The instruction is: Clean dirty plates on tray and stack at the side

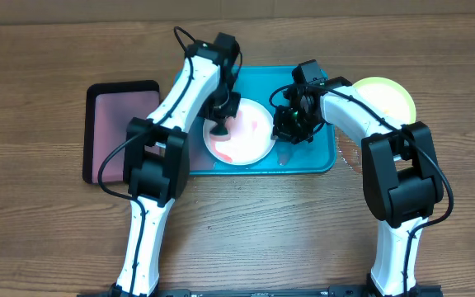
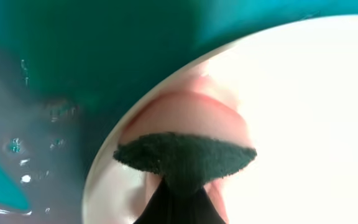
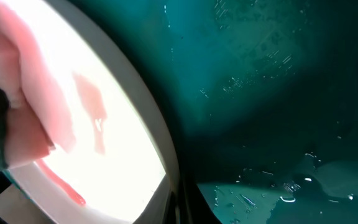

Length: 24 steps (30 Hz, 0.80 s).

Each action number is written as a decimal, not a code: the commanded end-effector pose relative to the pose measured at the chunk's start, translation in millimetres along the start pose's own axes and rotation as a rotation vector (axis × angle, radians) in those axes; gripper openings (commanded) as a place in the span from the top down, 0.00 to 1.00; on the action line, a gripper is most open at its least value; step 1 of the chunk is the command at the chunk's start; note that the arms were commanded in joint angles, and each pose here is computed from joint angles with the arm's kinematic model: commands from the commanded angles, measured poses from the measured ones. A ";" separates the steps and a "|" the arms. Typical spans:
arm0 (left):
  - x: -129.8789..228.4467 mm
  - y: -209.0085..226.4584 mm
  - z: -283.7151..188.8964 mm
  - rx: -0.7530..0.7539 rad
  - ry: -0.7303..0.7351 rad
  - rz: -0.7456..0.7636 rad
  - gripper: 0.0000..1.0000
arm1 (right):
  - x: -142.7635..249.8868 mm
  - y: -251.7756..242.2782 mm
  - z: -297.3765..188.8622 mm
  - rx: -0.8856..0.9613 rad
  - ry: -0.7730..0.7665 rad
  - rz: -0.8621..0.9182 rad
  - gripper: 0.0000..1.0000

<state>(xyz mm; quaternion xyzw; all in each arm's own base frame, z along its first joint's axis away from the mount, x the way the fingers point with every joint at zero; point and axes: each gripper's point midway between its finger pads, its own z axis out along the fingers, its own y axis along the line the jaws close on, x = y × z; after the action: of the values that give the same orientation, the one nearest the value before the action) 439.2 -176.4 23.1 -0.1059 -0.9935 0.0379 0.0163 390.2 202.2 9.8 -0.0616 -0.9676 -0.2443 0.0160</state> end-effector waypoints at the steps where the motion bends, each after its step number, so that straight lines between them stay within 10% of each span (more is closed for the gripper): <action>1: -29.1 -15.2 -40.4 0.152 -0.105 0.032 0.96 | -5.3 -9.4 0.8 0.052 -0.030 -0.011 0.93; 13: -43.2 20.2 -71.2 0.083 -0.178 -0.019 0.96 | -17.6 2.9 5.2 0.054 -0.098 -0.062 0.69; 24: -43.9 42.2 -68.3 -0.041 -0.182 -0.074 0.96 | -12.9 -5.6 8.2 0.144 -0.105 -0.066 0.96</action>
<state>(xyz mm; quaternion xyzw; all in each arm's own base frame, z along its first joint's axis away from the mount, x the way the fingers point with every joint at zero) 493.2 -144.5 88.9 -0.0696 -0.9937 0.0495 -0.0728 404.6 208.4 5.9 -0.0384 -0.9778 -0.2023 -0.0380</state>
